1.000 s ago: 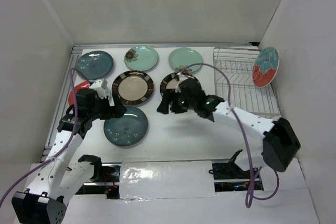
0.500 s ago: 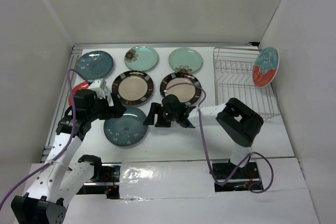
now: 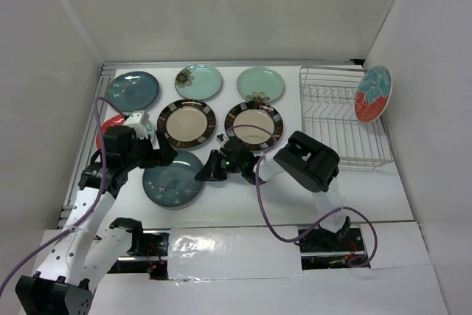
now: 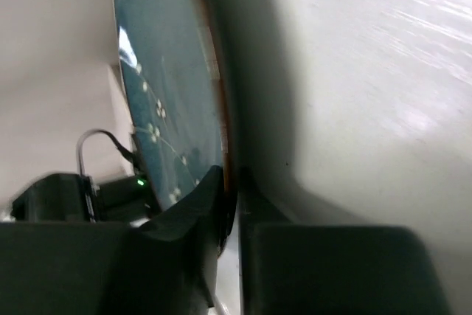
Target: Load the plates into the dish rack
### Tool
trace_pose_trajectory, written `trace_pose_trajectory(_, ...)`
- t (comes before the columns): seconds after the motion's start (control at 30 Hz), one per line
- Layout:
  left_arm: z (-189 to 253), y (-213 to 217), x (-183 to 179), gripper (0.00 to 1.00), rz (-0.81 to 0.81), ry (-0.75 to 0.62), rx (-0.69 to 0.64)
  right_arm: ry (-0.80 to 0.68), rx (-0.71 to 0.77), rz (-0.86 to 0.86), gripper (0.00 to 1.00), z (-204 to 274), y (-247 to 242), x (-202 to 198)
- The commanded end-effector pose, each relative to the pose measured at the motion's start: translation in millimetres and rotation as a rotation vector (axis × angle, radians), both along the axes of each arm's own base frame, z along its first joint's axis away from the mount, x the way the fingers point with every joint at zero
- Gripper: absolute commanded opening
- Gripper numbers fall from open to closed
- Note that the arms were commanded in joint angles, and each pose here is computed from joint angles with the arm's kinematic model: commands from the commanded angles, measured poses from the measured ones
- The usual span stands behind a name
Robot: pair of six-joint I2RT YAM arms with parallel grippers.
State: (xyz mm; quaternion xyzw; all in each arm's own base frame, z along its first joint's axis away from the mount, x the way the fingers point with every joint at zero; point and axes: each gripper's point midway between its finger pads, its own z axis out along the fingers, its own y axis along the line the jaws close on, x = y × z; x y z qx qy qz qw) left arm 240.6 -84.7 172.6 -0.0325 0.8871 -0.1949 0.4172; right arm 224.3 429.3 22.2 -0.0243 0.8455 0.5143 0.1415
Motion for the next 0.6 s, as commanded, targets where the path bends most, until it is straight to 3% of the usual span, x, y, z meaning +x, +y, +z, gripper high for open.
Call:
trace_pose_trajectory(0.0,13.5,-4.2,2.4,1.0,-0.016,-0.052,-0.017,0.051,-0.096,0.021,0.1,-38.9,-14.8,-20.2)
trace_pose_trajectory(0.07,13.5,-4.2,2.4,1.0,-0.016,-0.052,-0.017,0.006,-0.12,0.027,0.0,-29.6,-16.3,-20.1)
trace_pose_trajectory(0.23,16.3,-5.5,1.0,1.0,-0.024,-0.062,-0.024,-0.176,-0.286,0.074,0.0,12.5,-19.4,-9.4)
trace_pose_trajectory(0.4,18.8,-5.4,0.2,1.0,-0.024,-0.073,-0.025,-0.412,-0.413,-0.068,0.0,111.6,-52.8,38.1)
trace_pose_trajectory(0.57,18.5,-4.0,0.8,1.0,-0.016,-0.073,-0.02,-0.576,-0.502,-0.232,0.0,209.8,-126.5,89.4)
